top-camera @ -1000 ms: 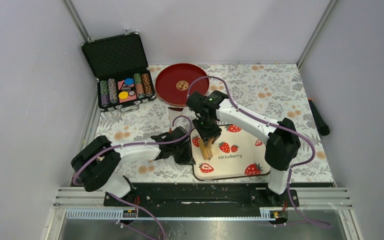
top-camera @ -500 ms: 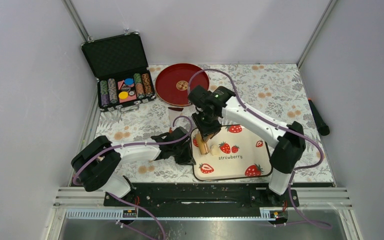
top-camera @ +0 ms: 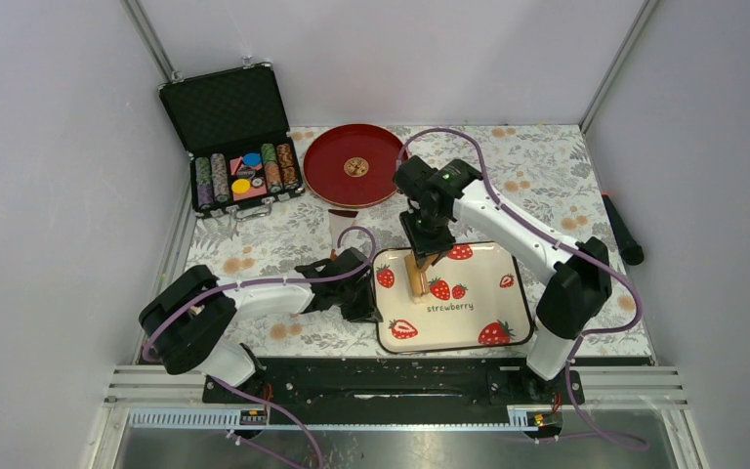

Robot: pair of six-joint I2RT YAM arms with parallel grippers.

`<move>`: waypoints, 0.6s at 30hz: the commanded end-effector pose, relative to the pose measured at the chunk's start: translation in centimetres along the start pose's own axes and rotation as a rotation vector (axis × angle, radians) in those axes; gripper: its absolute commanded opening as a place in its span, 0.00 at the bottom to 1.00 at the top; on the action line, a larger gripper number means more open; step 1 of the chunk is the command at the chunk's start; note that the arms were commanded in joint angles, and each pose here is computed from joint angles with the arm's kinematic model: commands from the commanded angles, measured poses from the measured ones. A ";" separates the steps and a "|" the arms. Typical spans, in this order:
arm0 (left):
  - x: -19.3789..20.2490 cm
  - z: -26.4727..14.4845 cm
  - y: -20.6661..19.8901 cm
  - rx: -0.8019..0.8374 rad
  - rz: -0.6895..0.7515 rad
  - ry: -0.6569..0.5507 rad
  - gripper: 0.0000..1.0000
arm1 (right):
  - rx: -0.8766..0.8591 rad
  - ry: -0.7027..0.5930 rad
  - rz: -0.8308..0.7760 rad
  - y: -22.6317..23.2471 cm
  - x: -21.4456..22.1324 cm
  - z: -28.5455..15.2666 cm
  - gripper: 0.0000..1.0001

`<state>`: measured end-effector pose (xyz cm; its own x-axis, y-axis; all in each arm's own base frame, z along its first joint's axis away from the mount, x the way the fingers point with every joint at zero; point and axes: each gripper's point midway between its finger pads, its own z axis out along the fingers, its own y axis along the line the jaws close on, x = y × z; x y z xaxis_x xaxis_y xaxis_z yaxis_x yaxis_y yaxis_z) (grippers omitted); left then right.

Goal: Roll out the dumpling wrappers from the dough

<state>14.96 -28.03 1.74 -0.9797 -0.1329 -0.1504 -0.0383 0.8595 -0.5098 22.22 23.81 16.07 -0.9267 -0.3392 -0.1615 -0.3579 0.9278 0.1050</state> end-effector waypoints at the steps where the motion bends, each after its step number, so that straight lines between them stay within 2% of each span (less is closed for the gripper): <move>1: 1.5 0.6 3.9 -0.140 0.030 0.037 0.00 | -0.017 -0.017 0.020 -0.7 0.2 -1.0 0.00; 18: 1.5 0.6 3.9 -0.140 0.029 0.036 0.00 | -0.029 0.059 0.020 -0.7 1.2 2.4 0.00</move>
<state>14.96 -28.04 1.73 -0.9797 -0.1327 -0.1502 -0.0383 0.8594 -0.5099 21.98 22.36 13.91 -0.9404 -0.3232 -0.1056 -0.3329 0.9385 0.0916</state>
